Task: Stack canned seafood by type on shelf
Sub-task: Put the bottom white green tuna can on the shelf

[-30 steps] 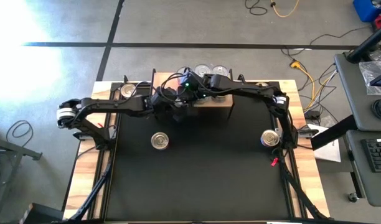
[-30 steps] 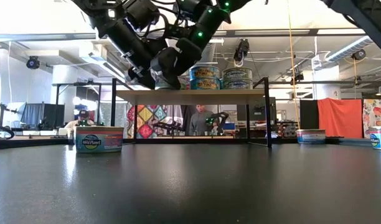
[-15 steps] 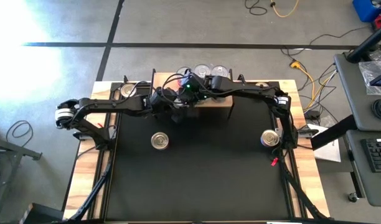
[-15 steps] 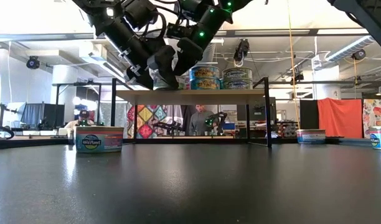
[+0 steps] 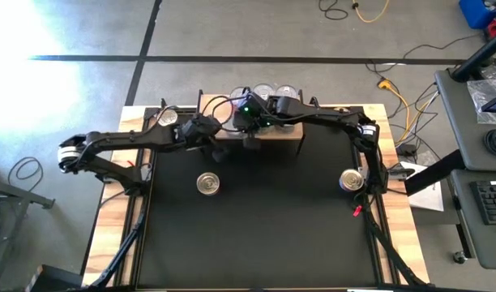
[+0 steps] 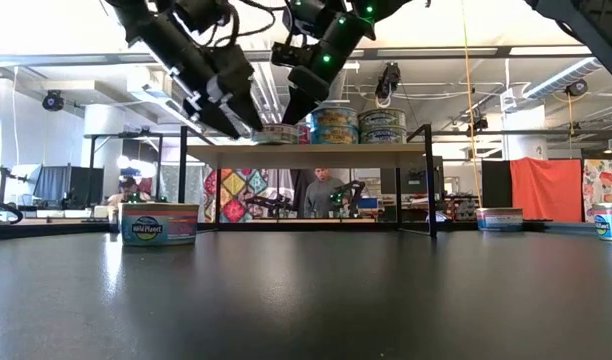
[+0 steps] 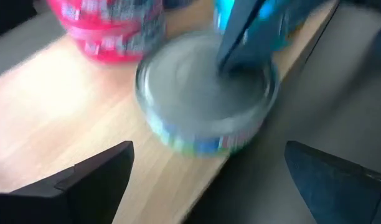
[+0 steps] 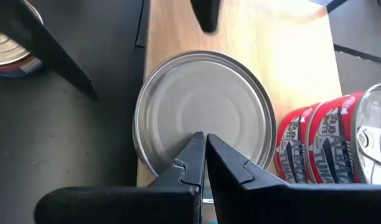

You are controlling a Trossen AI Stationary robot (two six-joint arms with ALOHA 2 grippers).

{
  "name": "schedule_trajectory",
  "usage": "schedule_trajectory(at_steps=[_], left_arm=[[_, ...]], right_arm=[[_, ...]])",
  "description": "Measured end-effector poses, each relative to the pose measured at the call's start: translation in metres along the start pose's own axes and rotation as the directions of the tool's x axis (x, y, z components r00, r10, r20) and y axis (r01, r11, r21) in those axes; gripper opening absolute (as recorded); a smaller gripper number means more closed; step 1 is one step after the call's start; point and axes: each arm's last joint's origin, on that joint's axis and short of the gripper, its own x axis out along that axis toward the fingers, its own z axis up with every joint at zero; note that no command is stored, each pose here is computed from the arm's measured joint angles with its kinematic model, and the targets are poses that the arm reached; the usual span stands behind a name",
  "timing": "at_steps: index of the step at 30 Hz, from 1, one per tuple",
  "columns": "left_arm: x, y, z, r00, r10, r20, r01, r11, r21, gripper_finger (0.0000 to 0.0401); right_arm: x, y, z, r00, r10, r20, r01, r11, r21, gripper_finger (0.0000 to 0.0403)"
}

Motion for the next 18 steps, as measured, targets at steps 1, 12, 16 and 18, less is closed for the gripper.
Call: schedule_trajectory(at_steps=[1,12,16,18], left_arm=[[-0.003,0.001,-0.002,1.0,0.0,-0.006,0.0,1.0,0.002,0.0398],[-0.048,-0.003,-0.022,0.991,-0.117,0.065,0.115,0.992,0.042,0.0398],[-0.065,-0.016,-0.043,0.974,-0.213,0.07,0.205,0.973,0.107,0.0398],[-0.072,-0.025,-0.056,0.962,-0.268,0.057,0.255,0.952,0.168,0.0398]], right_arm=[[0.0,0.0,0.0,1.0,0.0,0.0,0.0,1.0,0.004,0.0012],[0.0,-0.002,0.001,1.0,-0.012,0.012,0.012,1.0,0.022,0.0012],[-0.004,-0.003,0.001,1.0,-0.025,0.012,0.025,1.0,0.006,0.0012],[-0.008,-0.004,0.002,0.999,-0.032,0.016,0.031,0.999,0.006,0.0012]])
